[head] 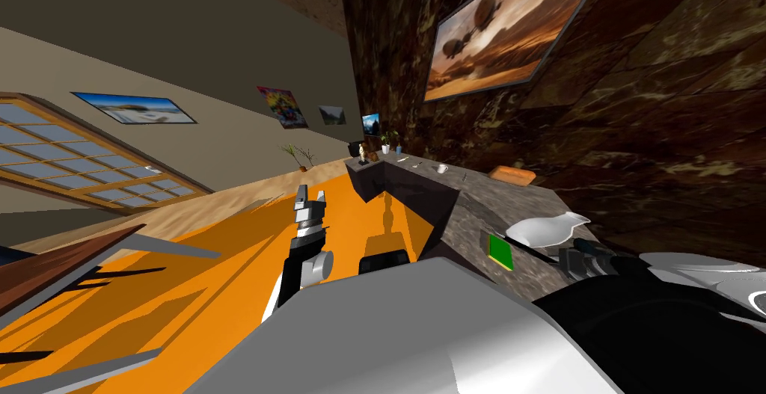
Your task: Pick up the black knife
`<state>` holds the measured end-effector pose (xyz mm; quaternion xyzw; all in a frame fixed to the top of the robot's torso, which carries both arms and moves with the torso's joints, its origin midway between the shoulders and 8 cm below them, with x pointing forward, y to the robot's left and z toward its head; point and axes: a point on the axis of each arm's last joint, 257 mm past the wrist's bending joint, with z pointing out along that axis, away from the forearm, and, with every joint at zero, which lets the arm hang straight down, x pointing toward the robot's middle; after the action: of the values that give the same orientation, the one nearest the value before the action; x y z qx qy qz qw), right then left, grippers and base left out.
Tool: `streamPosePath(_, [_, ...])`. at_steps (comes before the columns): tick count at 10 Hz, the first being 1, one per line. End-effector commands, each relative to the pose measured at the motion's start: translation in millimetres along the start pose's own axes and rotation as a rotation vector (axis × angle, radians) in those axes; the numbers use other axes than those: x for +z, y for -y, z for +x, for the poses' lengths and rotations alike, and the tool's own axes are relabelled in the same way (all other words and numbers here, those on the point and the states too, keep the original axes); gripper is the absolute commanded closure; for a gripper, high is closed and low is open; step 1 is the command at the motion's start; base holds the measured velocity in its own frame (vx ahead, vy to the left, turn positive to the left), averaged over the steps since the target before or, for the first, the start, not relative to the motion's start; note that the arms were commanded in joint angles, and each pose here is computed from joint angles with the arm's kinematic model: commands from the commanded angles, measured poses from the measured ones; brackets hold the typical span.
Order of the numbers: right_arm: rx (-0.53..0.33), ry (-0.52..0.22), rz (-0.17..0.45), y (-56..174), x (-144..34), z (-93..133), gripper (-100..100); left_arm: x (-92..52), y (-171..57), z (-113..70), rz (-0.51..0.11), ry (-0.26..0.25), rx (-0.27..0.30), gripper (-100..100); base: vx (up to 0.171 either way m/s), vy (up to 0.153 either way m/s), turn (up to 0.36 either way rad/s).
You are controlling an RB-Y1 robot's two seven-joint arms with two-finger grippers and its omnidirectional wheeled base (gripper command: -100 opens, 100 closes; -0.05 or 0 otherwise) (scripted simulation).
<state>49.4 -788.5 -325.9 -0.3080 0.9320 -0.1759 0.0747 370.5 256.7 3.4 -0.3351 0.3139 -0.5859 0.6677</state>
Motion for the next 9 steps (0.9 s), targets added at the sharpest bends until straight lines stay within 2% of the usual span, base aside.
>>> streamPosePath(1, [0.004,0.001,-0.001,5,-1.1,-10,100,0.0,0,0.0,0.000,0.000,0.000,0,-0.104,-0.015,0.022])
streamPosePath(3, [0.010,-0.012,0.007,11,-4.5,-10,100,0.0,0,0.0,0.000,0.000,0.000,0,-0.059,-0.008,0.004])
streamPosePath(4, [0.006,0.000,-0.003,8,-1.9,-16,100,0.0,0,0.0,0.000,0.000,0.000,0,-0.032,-0.007,0.000])
streamPosePath(6, [0.017,-0.016,0.005,15,-6.4,-22,100,0.0,0,0.0,0.000,0.000,0.000,0,-0.057,-0.003,0.015])
streamPosePath(8, [0.018,-0.008,-0.006,12,-5.4,-33,100,0.0,0,0.0,0.000,0.000,0.000,0,-0.053,-0.010,0.006])
streamPosePath(9, [0.014,-0.006,-0.006,12,-4.9,-31,100,0.0,0,0.0,0.000,0.000,0.000,0,-0.025,-0.003,0.007])
